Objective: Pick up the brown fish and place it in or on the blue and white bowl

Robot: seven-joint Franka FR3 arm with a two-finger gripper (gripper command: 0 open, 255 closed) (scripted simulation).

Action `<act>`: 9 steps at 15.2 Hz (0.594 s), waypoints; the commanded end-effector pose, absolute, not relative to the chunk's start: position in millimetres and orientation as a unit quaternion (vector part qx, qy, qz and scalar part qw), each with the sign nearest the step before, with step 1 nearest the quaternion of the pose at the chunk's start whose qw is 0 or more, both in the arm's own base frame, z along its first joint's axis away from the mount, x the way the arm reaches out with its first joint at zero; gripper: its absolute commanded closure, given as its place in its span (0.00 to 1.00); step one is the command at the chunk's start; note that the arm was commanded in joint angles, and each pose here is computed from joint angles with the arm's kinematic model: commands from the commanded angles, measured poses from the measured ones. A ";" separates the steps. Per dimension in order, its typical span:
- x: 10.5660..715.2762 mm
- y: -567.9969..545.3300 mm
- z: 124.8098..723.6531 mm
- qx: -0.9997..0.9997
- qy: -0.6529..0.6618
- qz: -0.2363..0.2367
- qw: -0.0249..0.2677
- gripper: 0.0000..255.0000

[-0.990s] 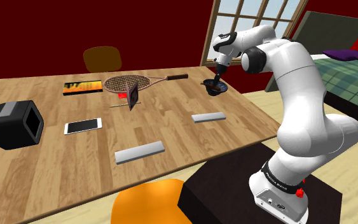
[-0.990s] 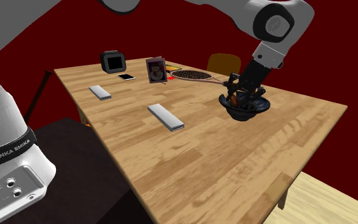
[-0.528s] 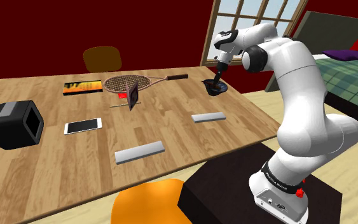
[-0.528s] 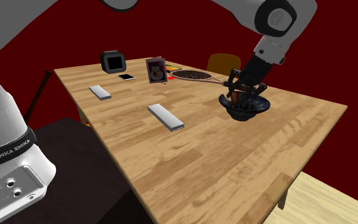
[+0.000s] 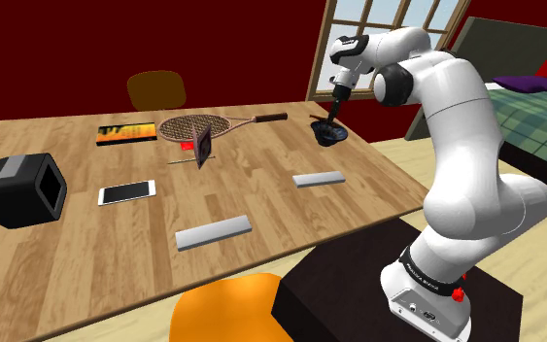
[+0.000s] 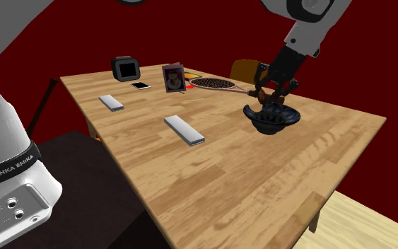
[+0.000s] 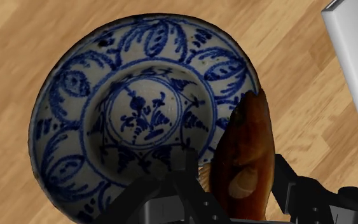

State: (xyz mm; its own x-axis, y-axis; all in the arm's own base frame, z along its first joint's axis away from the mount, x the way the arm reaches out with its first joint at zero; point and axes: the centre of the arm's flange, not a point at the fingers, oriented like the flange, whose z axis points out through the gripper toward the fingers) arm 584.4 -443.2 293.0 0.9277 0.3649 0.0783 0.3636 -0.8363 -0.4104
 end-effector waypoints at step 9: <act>581.4 -457.0 337.3 -0.958 -0.190 0.002 0.214 1.00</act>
